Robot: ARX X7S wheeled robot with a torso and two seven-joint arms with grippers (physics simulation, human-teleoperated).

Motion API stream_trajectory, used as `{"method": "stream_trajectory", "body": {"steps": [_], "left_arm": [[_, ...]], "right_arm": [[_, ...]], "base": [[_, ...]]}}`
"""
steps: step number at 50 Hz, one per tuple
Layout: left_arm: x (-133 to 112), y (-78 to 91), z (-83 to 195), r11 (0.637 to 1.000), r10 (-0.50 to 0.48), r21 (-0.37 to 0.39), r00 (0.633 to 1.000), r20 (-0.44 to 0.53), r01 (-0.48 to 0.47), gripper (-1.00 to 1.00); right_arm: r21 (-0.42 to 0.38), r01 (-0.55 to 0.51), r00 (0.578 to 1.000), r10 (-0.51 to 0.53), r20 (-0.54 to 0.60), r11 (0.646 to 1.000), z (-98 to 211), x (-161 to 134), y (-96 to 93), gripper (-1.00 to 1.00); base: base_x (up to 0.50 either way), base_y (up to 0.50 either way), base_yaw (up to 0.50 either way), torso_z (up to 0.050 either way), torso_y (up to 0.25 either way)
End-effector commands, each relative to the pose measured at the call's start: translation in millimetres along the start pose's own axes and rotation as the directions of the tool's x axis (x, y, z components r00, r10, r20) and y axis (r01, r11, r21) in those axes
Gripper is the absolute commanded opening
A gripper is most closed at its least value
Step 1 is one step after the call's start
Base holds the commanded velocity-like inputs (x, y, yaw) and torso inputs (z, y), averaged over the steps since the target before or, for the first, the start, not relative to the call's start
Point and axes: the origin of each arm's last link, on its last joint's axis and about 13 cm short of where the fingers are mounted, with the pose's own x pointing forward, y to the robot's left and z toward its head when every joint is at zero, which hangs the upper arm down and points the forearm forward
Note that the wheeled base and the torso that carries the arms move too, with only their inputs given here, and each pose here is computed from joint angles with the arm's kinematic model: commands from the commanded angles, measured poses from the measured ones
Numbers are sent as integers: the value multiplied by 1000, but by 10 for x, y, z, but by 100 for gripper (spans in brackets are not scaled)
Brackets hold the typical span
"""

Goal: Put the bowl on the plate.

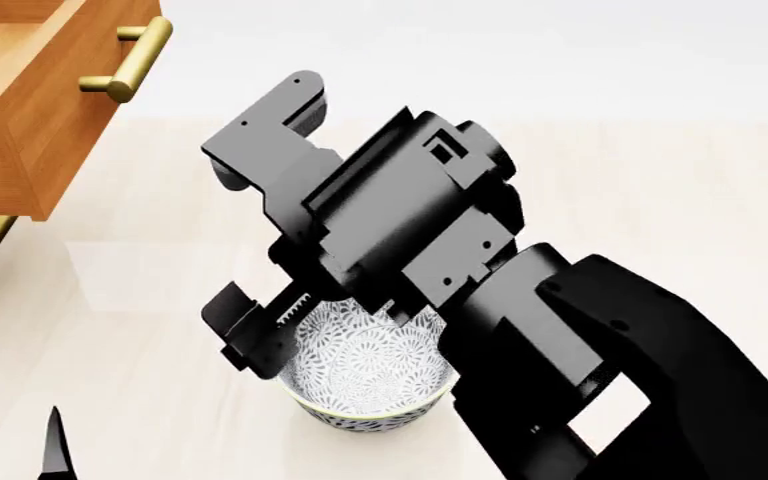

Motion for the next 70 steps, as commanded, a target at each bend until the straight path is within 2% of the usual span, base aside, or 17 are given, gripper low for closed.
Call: {"method": "stream_trajectory", "body": {"steps": [1,20,41,70], "left_arm": [[6,10,-7,1000,4,0,1000,-1,-4,100],[-10,17,12,1000,6,-3,1000,3,-6,100],[-8,14,11,1000,8,-1,1000,2,-8,100],[-2,8,20,1000,6,0,1000,5,-6,100]], "right_arm": [[-15,-20,1000,20,-23,1000,-23,130,24,100],[-40,-70,997,68,-43,997,-123,294,118,100],[-8,-114,993,113,-39,993,-291,457,128,100],[44,-110,993,112,-38,993,-476,559,33,100]], "base": [[0,0,0,0,0],[0,0,0,0,0],[0,0,0,0,0],[0,0,0,0,0]]}}
